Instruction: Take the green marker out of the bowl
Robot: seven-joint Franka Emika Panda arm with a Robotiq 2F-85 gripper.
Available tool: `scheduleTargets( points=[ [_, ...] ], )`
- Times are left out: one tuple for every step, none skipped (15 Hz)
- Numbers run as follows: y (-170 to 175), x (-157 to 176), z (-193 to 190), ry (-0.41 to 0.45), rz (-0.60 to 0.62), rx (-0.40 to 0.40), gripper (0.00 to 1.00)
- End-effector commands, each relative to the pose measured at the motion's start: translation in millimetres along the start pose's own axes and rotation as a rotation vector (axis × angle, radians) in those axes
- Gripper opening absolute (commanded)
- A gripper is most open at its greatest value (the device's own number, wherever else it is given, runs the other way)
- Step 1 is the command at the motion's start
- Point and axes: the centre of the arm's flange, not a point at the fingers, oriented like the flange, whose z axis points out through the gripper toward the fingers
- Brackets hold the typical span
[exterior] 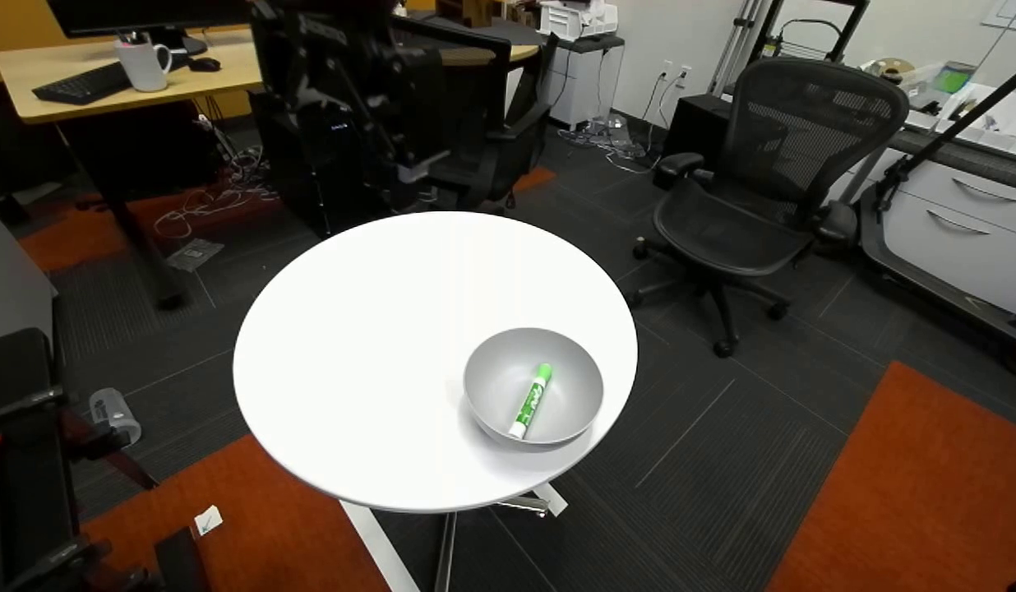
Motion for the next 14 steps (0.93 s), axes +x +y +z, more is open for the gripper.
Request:
scheduleTargets(
  points=[
    [41,44,31,0.008,-0.006,0.010,1.00],
    [50,50,43,0.011,-0.008,0.013,1.00],
    [58,57,55,0.029,-0.008,0.006,1.00],
    [65,62,65,0.047,-0.010,-0.004,1.00],
    [71,69,77,0.074,-0.012,-0.011,1.00],
    [78,74,88,0.098,-0.014,-0.023,1.00],
    [83,80,98,0.118,-0.015,-0.034,1.00],
    [88,86,108,0.132,-0.007,-0.043,1.00],
    [93,90,117,0.135,-0.009,-0.045,1.00],
    [97,94,126,0.133,-0.002,-0.052,1.00],
    [100,98,133,0.131,0.001,-0.052,1.00],
    [102,100,138,0.125,0.005,-0.051,1.00],
    [104,103,141,0.117,0.012,-0.051,1.00],
    [93,88,140,0.104,0.006,-0.047,1.00]
  ],
)
